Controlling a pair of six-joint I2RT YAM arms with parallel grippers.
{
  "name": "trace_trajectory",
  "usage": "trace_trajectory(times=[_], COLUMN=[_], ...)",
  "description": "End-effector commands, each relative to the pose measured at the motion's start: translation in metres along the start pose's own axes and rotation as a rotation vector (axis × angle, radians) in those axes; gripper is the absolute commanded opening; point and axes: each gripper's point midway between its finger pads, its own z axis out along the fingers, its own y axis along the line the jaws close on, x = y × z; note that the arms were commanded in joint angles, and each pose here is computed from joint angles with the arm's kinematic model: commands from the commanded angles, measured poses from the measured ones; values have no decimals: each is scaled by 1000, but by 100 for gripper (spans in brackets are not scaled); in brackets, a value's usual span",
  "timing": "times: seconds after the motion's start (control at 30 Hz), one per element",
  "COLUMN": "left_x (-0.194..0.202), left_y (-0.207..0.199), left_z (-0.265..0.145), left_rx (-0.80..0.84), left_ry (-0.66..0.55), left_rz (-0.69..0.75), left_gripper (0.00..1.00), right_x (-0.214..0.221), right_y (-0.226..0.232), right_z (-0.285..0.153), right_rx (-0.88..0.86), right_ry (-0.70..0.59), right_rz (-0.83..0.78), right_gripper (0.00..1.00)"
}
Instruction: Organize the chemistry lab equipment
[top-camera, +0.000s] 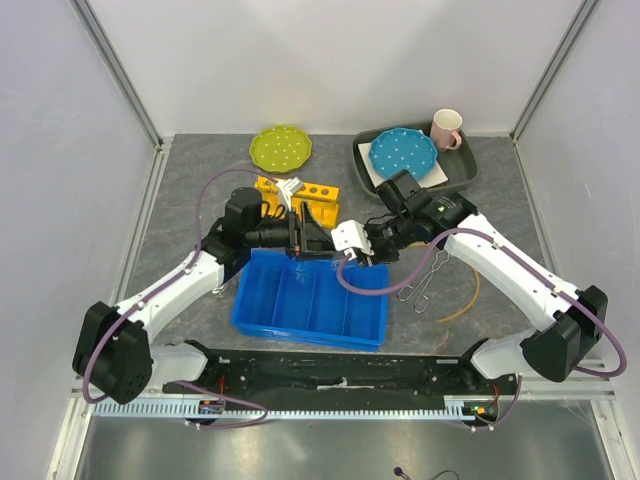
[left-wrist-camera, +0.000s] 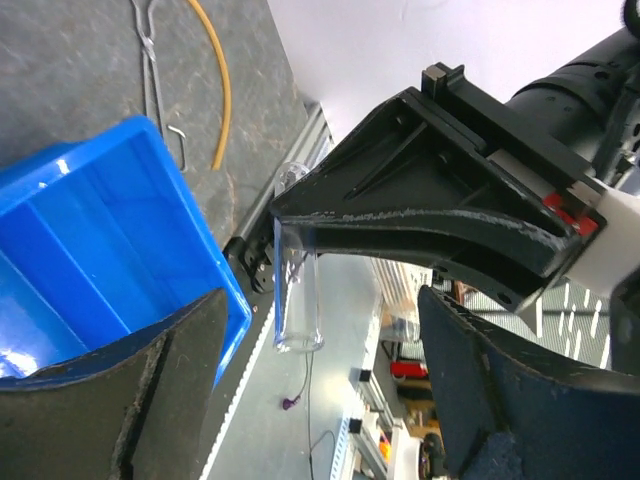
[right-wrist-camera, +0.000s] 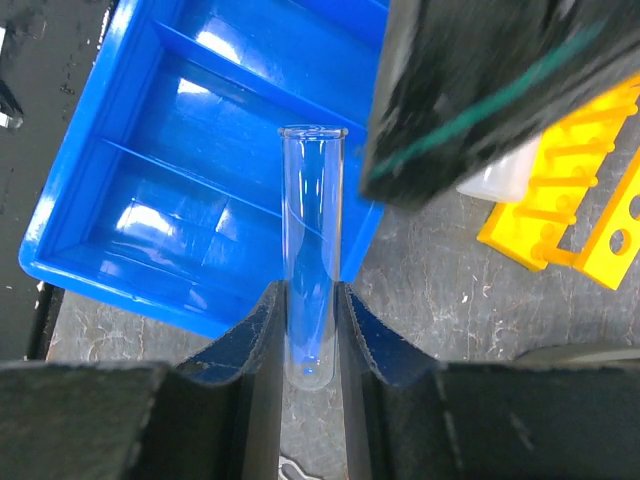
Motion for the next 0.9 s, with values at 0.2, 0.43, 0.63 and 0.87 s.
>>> trace_trajectory(times=[0.2, 0.43, 0.63, 0.87], left_x=[31, 39, 51, 66], left_y=[-7, 4, 11, 11], left_z=[16, 18, 17, 8], left_rx=[12, -34, -34, -21], left_ry=[163, 212, 255, 278], left_rz=[-22, -19, -39, -44], left_gripper=[69, 49, 26, 11], right_x=[-27, -32, -29, -32], right_y=[0, 4, 9, 7], right_z=[-3, 4, 11, 14], right_rx=[3, -19, -36, -24], right_ry=[-37, -35, -11, 12], right_rz=[-35, -48, -66, -85], right_gripper=[22, 22, 23, 28])
